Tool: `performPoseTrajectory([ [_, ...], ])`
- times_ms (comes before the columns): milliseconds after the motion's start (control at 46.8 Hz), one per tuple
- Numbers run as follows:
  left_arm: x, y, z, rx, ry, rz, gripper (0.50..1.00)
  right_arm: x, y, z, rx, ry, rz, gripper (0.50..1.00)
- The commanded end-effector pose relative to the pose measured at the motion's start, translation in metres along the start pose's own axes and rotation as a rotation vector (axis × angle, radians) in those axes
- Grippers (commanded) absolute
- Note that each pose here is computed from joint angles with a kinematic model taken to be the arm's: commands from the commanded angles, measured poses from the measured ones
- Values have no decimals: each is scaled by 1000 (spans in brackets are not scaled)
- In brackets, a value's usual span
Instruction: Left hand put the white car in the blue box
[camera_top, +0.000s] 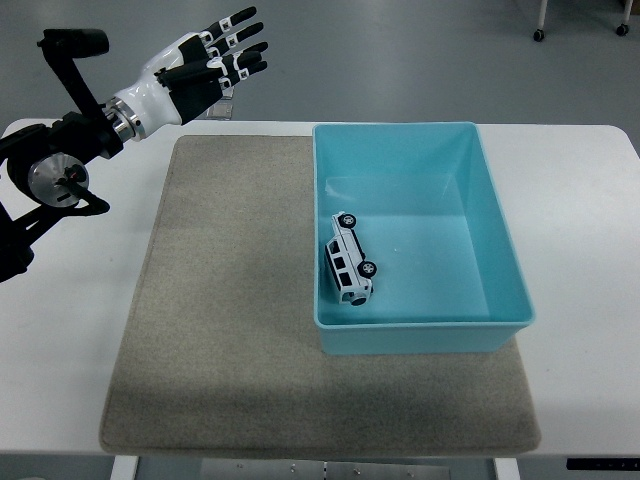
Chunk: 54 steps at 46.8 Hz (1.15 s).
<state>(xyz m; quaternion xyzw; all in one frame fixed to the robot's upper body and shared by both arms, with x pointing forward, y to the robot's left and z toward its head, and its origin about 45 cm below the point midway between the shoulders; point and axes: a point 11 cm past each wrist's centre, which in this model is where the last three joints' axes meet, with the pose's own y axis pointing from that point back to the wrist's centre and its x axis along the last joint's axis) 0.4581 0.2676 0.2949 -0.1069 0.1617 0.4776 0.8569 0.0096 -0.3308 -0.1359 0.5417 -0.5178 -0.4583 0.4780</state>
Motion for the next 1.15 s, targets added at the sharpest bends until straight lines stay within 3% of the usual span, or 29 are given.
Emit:
performPoseTrajectory([
  [0,9,8,-7,-1,77,32,1000,0,0,0,0,0,0,936],
  [385,32,26,-24,-31,299,126,1000,0,0,0,0,0,0,936],
  [1132,38,31,-17,-46,294,140,1000,-6,0,3,-7,1,-28,936],
])
